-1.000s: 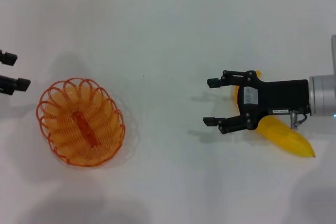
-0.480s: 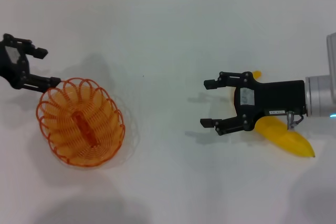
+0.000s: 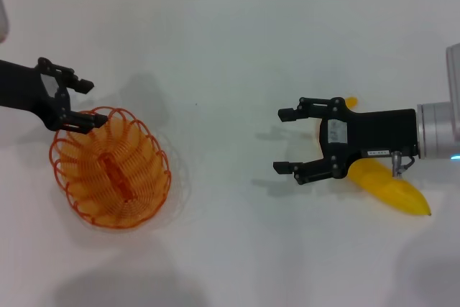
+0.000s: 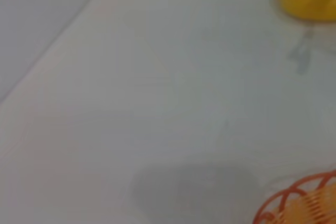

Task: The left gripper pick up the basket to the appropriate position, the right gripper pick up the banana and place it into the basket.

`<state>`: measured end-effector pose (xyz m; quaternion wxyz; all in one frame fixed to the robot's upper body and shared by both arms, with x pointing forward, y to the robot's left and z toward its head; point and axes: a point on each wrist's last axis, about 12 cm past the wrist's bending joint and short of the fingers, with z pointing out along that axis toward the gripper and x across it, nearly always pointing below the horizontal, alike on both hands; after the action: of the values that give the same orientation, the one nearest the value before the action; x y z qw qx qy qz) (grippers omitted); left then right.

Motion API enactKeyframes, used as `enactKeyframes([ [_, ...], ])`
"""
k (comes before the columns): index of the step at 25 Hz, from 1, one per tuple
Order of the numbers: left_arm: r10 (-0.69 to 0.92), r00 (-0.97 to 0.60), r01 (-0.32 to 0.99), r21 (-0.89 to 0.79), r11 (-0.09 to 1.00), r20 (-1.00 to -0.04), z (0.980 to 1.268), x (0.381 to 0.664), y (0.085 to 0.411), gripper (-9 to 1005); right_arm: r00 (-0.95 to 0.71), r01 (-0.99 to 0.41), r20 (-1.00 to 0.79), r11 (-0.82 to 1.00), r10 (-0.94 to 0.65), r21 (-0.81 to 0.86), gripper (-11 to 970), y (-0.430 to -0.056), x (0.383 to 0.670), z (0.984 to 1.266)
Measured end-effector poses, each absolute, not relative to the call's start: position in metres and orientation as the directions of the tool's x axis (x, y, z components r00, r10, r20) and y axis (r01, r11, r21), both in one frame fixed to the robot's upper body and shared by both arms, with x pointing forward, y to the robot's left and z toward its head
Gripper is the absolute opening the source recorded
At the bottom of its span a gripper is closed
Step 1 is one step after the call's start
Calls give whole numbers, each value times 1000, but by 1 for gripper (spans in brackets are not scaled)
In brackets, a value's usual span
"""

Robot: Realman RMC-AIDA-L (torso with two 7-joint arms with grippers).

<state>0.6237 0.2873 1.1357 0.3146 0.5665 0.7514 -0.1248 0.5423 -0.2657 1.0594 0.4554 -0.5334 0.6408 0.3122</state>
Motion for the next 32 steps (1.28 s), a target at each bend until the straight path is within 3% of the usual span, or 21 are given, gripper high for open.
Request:
enactKeyframes([
  [3,782,-165,927,177,332,-601,1132,627,284,791,-15,-968,-917,235,-399,-86,894,-265,543,1060],
  [8,794,-166,930,175,324,-585,1127,629,277,664,-13,-968,-917,234,-399,-88,894,-265,543,1060],
  [13,804,-166,935,168,313,-572,1126,630,273,674,-13,-968,-917,234,-399,-88,894,-265,543,1060],
  [27,800,-199,930,149,336,-567,1126,631,270,553,-13,-968,-917,234,-399,-88,893,-265,543,1060],
  [32,800,-198,931,147,334,-566,1127,631,269,348,-13,-968,-917,234,-399,-88,893,-265,543,1060],
])
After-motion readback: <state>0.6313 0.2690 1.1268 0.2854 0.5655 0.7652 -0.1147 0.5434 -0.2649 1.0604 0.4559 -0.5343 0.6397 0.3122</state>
